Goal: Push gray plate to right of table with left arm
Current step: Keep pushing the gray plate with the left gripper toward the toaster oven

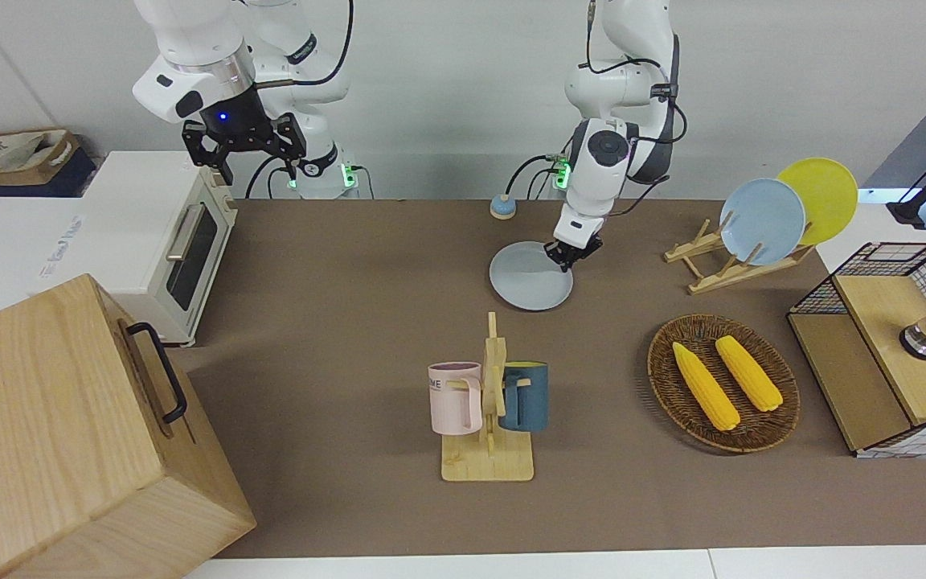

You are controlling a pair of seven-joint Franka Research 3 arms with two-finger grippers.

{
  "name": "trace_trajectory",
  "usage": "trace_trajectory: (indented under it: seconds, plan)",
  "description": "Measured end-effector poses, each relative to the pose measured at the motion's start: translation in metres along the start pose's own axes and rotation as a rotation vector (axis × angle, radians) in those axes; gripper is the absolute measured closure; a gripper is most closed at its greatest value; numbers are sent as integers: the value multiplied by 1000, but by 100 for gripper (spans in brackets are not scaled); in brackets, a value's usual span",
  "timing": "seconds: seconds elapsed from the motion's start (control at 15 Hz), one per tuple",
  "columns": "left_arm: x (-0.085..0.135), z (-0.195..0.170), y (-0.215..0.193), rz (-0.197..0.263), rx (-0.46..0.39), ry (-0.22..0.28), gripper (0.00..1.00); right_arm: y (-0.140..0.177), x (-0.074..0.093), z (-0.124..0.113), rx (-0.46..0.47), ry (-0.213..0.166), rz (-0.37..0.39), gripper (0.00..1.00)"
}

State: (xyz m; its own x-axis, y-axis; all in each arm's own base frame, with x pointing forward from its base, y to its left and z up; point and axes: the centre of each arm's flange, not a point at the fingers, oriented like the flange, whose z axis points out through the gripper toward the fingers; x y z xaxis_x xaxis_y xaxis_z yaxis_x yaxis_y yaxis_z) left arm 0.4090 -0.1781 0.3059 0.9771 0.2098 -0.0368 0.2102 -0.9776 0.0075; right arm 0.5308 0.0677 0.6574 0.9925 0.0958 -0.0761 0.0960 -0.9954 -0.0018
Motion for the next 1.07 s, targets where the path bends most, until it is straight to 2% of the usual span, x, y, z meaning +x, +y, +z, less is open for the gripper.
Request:
trace_trajectory:
  seconds: [0.67, 1.07]
  plan:
    - [-29, 1, 87, -128, -39, -19, 96, 0, 0, 0, 0, 0, 0, 1]
    - [-57, 0, 134, -187, -72, -30, 96, 0, 0, 0, 0, 0, 0, 1]
